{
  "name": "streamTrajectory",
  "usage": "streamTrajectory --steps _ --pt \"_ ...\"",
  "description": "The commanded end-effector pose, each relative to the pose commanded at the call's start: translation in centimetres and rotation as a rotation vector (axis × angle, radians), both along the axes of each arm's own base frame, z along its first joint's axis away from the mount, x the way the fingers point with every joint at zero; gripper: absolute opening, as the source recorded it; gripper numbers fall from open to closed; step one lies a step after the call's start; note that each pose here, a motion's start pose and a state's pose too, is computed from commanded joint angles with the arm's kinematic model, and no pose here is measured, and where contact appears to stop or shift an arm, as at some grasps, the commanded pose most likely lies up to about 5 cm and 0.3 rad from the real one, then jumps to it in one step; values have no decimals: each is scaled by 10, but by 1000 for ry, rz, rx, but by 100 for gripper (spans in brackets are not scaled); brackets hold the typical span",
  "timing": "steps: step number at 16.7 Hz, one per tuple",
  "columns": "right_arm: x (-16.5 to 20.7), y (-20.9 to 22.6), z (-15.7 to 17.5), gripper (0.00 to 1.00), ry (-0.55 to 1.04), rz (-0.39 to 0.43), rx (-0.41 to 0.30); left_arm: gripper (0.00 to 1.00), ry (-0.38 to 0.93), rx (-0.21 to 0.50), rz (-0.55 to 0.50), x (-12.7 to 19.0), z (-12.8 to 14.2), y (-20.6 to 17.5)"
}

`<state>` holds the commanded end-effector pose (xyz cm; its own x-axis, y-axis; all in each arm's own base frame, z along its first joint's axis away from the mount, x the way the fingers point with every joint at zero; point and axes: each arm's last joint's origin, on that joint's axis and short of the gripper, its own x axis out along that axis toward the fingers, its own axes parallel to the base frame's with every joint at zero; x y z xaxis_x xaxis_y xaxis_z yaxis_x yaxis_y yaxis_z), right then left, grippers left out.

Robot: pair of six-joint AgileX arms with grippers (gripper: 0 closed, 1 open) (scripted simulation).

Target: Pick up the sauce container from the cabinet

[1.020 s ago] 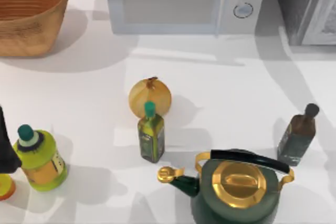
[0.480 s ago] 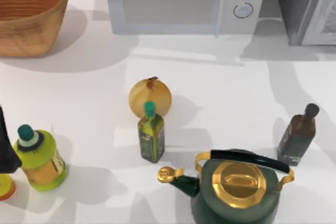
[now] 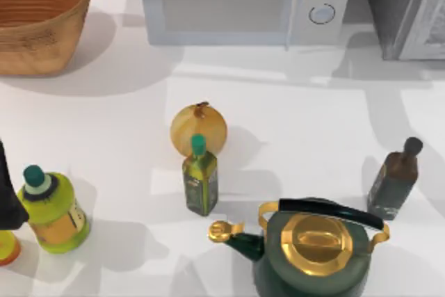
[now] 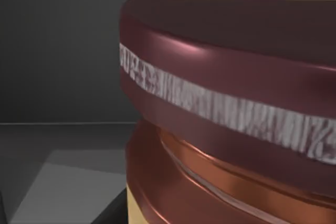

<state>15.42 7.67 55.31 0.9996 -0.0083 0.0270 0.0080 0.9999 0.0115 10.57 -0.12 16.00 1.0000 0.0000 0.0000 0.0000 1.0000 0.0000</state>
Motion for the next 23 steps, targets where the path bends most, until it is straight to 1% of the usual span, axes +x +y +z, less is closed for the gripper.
streamTrajectory --steps 3,6,8,13,16,19,21,23 --pt "-10 -16 -29 0 6 -1 -7 100 0 0 0 0 0 0" --pt "-18 -31 -83 0 40 -3 -23 100 0 0 0 0 0 0" --pt "-23 -41 -133 0 74 -4 -33 100 0 0 0 0 0 0" --pt "-38 -62 -272 0 141 0 -34 100 0 0 0 0 0 0" --pt "-45 -70 -336 0 118 3 -21 100 0 0 0 0 0 0" --pt "-48 -75 -375 0 65 7 -13 100 0 0 0 0 0 0" --pt "-48 -77 -389 0 37 8 -11 100 0 0 0 0 0 0" --pt "-48 -78 -393 0 27 8 -11 100 0 0 0 0 0 0"
